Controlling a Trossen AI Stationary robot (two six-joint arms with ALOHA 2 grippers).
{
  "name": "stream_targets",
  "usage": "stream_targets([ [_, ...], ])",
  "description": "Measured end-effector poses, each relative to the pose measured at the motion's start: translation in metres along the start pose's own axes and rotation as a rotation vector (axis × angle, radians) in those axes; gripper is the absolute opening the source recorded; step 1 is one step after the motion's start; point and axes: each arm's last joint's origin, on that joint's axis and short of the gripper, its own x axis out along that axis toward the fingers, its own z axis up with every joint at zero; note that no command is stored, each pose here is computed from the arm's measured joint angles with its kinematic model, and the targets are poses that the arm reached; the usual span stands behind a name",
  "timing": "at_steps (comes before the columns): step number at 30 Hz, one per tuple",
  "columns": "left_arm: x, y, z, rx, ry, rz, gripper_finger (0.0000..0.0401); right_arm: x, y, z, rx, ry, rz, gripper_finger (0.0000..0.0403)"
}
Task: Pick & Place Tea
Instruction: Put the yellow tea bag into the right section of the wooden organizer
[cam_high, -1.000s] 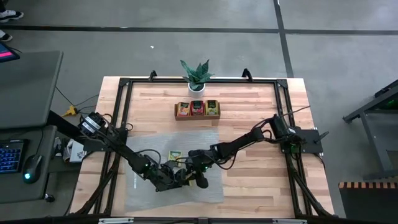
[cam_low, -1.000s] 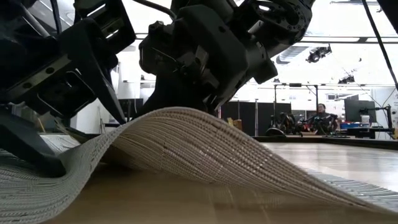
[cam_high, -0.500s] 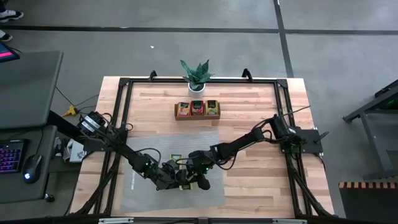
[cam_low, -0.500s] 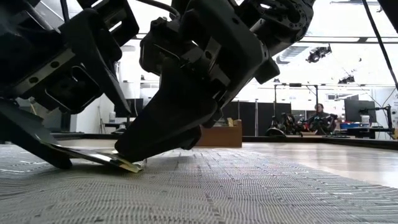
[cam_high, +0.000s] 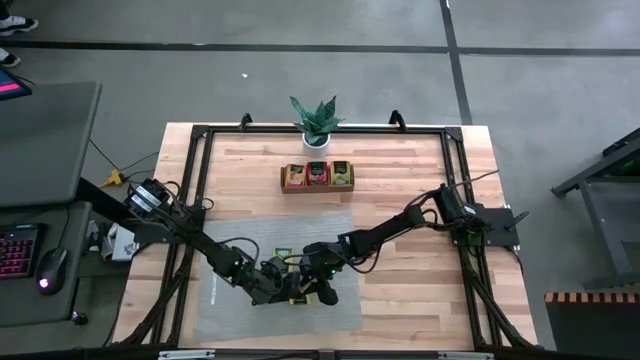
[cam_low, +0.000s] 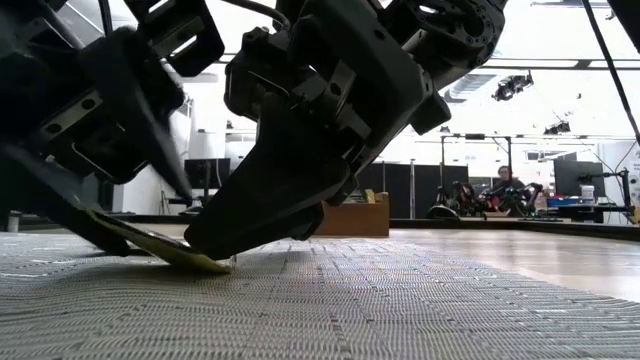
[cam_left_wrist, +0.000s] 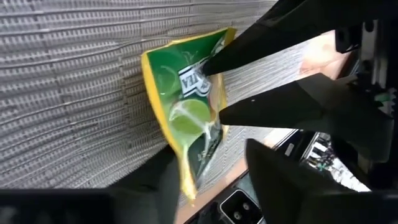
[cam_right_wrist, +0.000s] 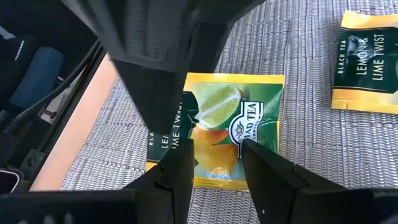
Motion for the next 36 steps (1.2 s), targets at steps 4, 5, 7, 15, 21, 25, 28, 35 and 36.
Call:
stream_targets([
  [4,0.000,0.002,0.001,0.006,0.001,0.030,0.0087,0.000,0.000,0.000,0.000,0.000,-0.001,0.0133],
  [5,0.000,0.003,0.001,0.008,0.002,0.035,0.0063,0.000,0.000,0.000,0.000,0.000,-0.001,0.0133],
  [7,0.000,0.003,0.001,0.023,0.004,0.042,0.0022,0.000,0.000,0.000,0.000,-0.001,-0.002,0.0133],
  [15,0.000,0.004,0.001,0.118,0.026,0.069,0.0003,-0.002,-0.002,0.001,0.003,-0.003,-0.001,0.0133],
  [21,-0.001,0.006,-0.001,0.218,0.108,0.113,0.0001,-0.016,0.000,0.012,-0.019,-0.010,-0.008,0.0133],
  [25,-0.002,0.005,-0.004,0.281,0.166,0.117,0.0000,-0.033,0.003,0.023,-0.042,-0.009,-0.024,0.0133],
  [28,-0.006,0.001,-0.005,0.356,0.189,0.102,0.0000,-0.045,0.006,0.029,-0.053,0.007,-0.034,0.0133],
  [35,-0.023,-0.020,0.007,0.550,0.216,0.079,0.0000,-0.074,0.014,0.045,-0.044,0.007,0.040,0.0133],
  [36,-0.025,-0.025,0.009,0.580,0.223,0.069,0.0000,-0.078,0.016,0.047,-0.044,0.006,0.051,0.0133],
])
